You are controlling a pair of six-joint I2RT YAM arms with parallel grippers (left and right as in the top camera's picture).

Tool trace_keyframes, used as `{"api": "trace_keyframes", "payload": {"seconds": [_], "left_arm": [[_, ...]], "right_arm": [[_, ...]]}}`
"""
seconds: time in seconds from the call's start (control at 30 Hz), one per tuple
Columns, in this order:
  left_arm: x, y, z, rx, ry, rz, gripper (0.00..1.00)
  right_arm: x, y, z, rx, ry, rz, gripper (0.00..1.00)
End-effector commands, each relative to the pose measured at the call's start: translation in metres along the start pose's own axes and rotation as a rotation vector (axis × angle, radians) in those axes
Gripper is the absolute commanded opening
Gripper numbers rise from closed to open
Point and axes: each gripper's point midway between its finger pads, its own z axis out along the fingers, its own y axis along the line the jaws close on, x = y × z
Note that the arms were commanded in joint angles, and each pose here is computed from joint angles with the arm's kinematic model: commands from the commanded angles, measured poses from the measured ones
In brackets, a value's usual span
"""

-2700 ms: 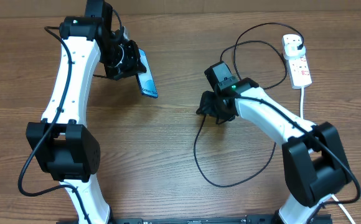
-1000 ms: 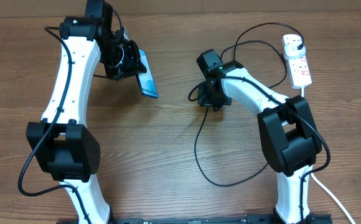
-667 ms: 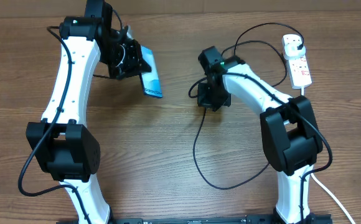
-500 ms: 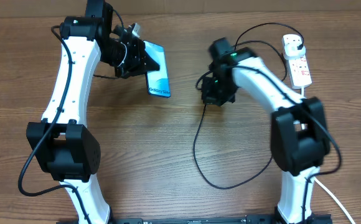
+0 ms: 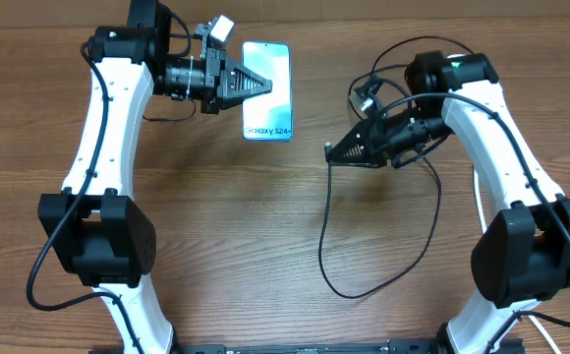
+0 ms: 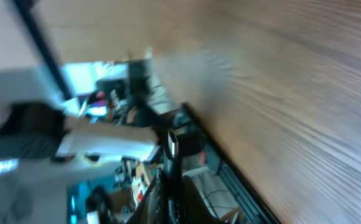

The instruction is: Plug charger to phone and switch on socket

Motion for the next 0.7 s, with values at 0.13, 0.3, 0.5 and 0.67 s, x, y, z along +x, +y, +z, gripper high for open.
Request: {"api": "trace_keyframes", "payload": {"seconds": [0.13, 0.3, 0.5, 0.67], "left_arm": [[-0.001, -0.016, -0.003, 0.088, -0.002, 0.036, 0.04], [-0.002, -0.015, -0.006, 0.087, -0.009, 0.025, 0.04], [-0.007, -0.015, -0.006, 0.088, -0.013, -0.040, 0.04], [-0.013, -0.016, -0.006, 0.091, -0.021, -0.072, 0.04]], "right_arm": [[0.009, 0.051, 0.025, -0.193, 0.025, -0.227, 0.04], [0.012, 0.063, 0.036, -0.243, 0.039, -0.256, 0.04], [0.005, 0.074, 0.036, -0.306, 0.012, -0.294, 0.04], [0.005, 0.077, 0.035, -0.324, 0.007, -0.292, 0.04]]}}
